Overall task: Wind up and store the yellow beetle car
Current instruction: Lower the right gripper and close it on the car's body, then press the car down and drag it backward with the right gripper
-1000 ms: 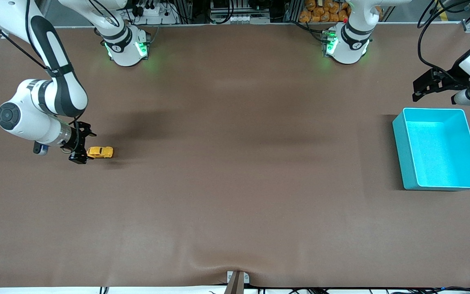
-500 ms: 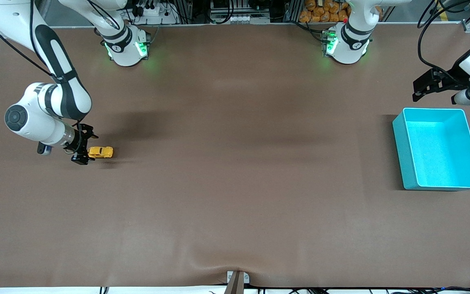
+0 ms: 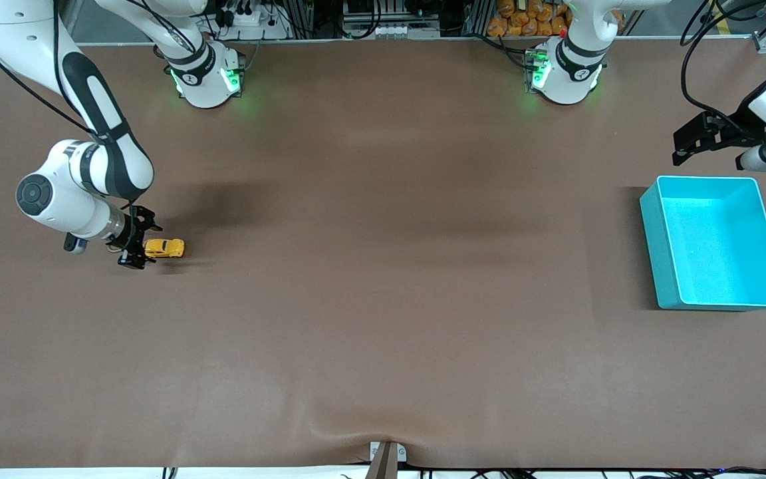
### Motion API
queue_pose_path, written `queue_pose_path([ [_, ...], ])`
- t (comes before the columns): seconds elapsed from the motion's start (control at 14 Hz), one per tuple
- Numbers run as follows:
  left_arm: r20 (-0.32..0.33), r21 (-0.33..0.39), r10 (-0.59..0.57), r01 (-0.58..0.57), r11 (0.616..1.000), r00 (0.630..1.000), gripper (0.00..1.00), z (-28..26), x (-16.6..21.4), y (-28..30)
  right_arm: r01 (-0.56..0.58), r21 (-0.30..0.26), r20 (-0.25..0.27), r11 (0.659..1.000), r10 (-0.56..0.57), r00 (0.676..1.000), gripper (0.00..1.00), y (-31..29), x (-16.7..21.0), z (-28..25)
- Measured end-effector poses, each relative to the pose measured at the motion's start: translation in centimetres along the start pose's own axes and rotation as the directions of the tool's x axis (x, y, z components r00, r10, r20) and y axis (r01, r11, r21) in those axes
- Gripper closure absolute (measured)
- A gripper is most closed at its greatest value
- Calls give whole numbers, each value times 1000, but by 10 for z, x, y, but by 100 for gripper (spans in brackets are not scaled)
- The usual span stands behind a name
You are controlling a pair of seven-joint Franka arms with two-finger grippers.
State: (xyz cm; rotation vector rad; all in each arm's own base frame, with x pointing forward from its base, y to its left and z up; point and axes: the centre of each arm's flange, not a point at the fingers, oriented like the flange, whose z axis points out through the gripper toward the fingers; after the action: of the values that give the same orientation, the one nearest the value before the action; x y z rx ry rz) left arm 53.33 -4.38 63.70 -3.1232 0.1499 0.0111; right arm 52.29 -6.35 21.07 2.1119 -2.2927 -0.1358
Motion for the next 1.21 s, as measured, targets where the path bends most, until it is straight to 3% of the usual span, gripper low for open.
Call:
queue_pose_path([
  [0.29, -1, 0, 4, -4, 1000, 1000, 0, 0, 0, 2, -8, 16, -4, 1000, 8, 1000, 12, 5, 1, 6],
  [0.5, -1, 0, 6, -6, 1000, 1000, 0, -1, 0, 4, -10, 16, -5, 1000, 10, 1000, 26, 6, 1, 11],
  [0.57, -1, 0, 6, -6, 1000, 1000, 0, -1, 0, 4, -10, 16, -5, 1000, 11, 1000, 26, 7, 1, 11],
  [0.71, -1, 0, 6, -6, 1000, 1000, 0, -1, 0, 4, -24, 17, -5, 1000, 24, 1000, 40, 6, 1, 11],
  [1.07, -1, 0, 5, -5, 1000, 1000, 0, -1, 0, 3, -35, 14, -5, 999, 35, 999, 47, 7, 1, 12],
  [1.21, -1, 0, 5, -5, 1000, 1000, 0, -1, 0, 3, -35, 20, -5, 999, 35, 999, 60, 7, 1, 11],
])
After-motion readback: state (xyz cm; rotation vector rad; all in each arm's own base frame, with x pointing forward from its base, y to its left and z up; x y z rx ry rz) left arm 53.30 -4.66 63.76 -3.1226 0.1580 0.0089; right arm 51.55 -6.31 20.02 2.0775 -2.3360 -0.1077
